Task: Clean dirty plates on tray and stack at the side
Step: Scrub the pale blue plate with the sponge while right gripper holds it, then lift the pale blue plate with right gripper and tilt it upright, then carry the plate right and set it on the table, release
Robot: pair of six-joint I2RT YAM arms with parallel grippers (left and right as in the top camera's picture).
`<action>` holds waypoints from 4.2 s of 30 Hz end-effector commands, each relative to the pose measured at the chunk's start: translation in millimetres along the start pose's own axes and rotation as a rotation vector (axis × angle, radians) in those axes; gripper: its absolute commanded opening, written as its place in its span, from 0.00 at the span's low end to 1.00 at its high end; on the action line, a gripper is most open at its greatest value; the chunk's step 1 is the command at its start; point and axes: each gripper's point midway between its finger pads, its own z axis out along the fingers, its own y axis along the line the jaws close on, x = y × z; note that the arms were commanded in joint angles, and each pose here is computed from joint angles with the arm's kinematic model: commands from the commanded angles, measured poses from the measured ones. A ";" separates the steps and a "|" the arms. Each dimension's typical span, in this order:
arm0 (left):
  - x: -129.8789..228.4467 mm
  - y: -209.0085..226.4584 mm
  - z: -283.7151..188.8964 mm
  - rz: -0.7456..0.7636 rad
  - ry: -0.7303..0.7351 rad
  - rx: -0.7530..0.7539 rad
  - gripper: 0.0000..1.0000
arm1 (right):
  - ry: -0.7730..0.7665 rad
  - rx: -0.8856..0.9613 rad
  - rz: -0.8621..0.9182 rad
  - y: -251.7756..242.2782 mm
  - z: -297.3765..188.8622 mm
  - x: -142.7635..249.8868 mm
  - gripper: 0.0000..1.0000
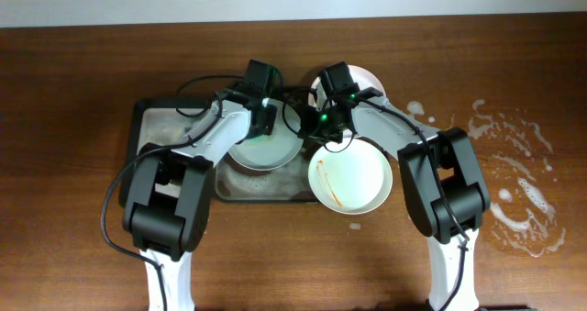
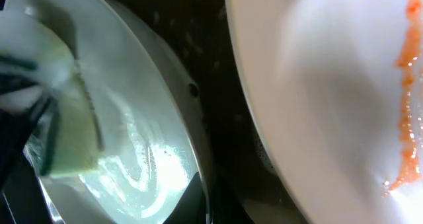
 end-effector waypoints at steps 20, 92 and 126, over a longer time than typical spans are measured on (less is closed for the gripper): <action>-81.8 63.7 -89.4 -0.046 -0.032 -0.216 0.01 | -0.037 -0.005 -0.053 6.5 -19.6 -8.4 0.04; -21.5 25.1 -48.0 -0.205 0.261 0.257 0.01 | -1.145 1.447 -0.468 127.3 -309.4 4.4 0.04; -23.4 25.2 -47.5 -0.205 0.253 0.257 0.01 | -0.479 0.615 0.903 -435.0 -360.4 57.9 0.04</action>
